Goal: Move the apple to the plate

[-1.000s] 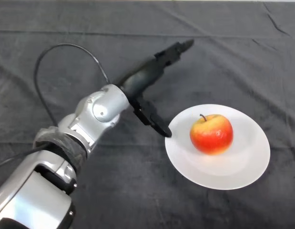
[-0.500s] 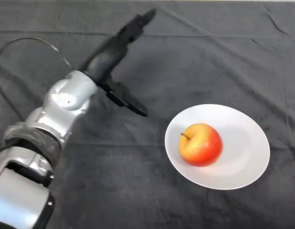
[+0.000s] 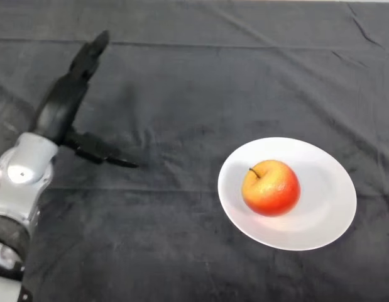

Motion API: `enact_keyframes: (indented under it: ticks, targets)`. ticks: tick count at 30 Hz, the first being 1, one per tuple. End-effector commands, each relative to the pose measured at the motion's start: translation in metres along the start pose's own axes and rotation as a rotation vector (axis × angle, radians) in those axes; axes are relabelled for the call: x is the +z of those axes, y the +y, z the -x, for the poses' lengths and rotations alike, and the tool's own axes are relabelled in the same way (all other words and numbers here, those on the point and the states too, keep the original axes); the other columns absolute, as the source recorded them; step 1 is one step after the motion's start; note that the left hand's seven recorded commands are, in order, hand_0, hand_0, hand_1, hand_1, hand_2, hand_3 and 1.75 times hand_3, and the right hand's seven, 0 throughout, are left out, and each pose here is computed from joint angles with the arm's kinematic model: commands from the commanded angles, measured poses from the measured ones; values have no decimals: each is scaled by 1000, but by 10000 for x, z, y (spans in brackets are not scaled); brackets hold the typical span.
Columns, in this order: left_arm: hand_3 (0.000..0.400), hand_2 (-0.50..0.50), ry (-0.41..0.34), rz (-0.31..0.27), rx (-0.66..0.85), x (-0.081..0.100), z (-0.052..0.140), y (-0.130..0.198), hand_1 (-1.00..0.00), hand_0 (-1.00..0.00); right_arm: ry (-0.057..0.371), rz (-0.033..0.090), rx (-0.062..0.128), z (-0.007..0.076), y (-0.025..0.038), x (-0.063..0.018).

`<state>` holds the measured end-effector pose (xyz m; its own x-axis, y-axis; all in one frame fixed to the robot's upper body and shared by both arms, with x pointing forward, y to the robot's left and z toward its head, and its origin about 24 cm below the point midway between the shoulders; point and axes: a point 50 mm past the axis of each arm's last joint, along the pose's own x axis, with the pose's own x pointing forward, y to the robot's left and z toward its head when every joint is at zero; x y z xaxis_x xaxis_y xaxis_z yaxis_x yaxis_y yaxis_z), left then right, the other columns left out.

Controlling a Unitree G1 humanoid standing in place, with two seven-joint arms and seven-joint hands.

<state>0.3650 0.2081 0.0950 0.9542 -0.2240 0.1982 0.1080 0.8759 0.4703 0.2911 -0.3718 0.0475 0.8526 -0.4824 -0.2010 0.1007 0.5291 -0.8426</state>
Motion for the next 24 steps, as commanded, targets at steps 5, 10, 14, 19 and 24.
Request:
enact_keyframes:
  ticks: [5,10,14,19,24]
  targets:
    - [0,0,82,19,142,-198,221,371,0,0,87,52,126,162,388,-282]
    - [0,0,115,53,207,-252,284,491,0,0,87,51,126,163,388,-282]
    - [0,0,133,70,252,-280,337,607,0,0,87,51,126,163,388,-282]
    - [0,0,157,83,310,-323,433,771,0,0,87,51,126,163,388,-282]
    - [0,0,181,92,357,-372,532,883,0,0,87,51,126,163,388,-282]
